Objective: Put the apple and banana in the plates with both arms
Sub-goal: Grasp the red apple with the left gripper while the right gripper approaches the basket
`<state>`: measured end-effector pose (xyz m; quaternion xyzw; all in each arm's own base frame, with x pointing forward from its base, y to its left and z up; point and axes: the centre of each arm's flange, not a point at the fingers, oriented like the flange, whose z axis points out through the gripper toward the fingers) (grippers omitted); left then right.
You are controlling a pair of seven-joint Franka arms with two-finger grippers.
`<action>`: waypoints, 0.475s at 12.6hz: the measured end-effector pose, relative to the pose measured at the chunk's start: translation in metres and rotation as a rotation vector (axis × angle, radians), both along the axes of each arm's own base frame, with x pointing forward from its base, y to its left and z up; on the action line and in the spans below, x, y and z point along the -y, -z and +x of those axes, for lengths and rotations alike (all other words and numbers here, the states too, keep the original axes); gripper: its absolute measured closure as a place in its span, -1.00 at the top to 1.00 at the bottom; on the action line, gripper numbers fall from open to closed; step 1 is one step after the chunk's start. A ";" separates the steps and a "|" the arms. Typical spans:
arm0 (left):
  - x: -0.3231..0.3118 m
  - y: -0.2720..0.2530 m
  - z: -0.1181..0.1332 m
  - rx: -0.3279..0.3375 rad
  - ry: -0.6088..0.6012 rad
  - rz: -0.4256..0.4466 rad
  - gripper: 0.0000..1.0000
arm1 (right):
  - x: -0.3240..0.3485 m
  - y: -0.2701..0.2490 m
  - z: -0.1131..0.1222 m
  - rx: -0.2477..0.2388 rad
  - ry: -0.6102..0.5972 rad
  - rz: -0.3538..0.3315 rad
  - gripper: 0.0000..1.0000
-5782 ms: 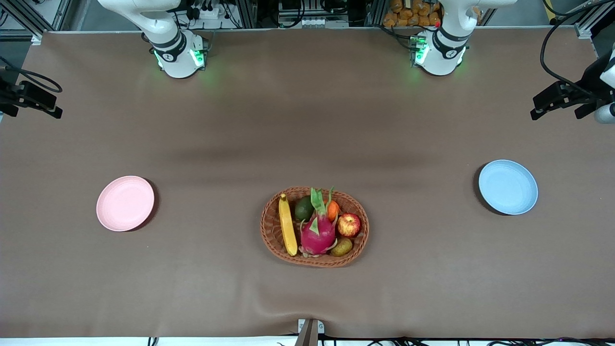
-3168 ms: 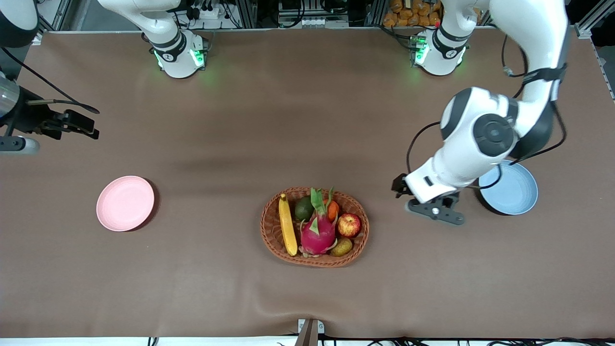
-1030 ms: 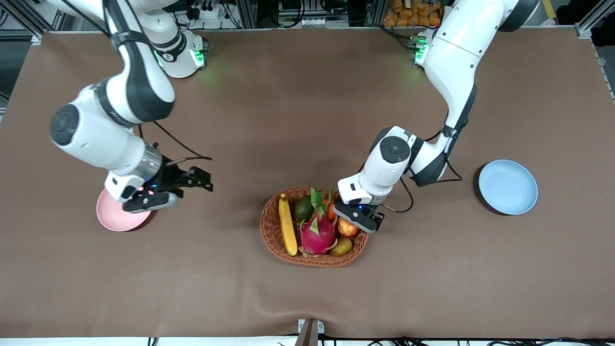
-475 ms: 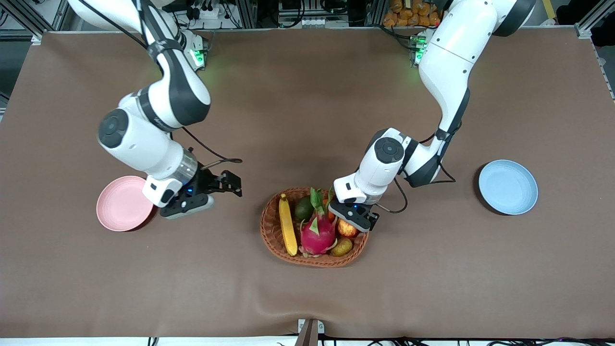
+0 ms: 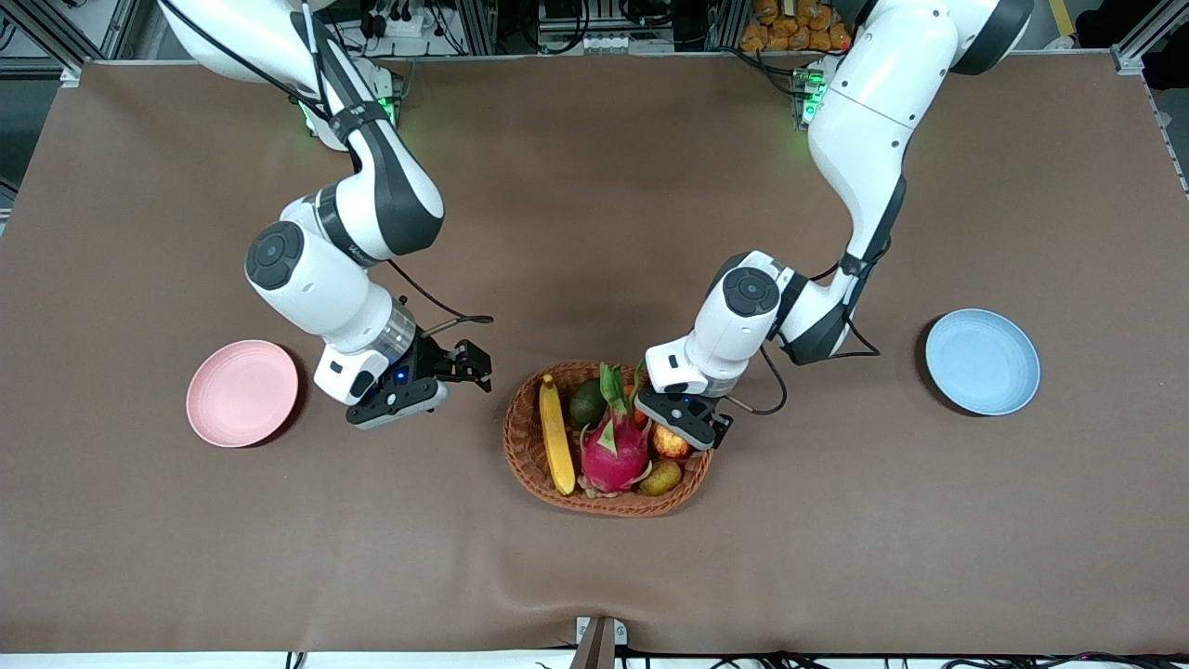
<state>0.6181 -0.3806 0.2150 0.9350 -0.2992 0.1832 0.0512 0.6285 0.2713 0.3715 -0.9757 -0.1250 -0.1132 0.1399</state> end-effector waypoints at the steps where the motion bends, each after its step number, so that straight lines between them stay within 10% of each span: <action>1: 0.000 0.002 0.000 0.000 0.000 0.000 0.81 | 0.004 0.000 0.001 0.005 -0.010 -0.005 1.00; 6: -0.003 -0.011 0.008 0.033 0.004 0.000 0.54 | -0.002 0.006 -0.001 0.017 -0.029 -0.008 1.00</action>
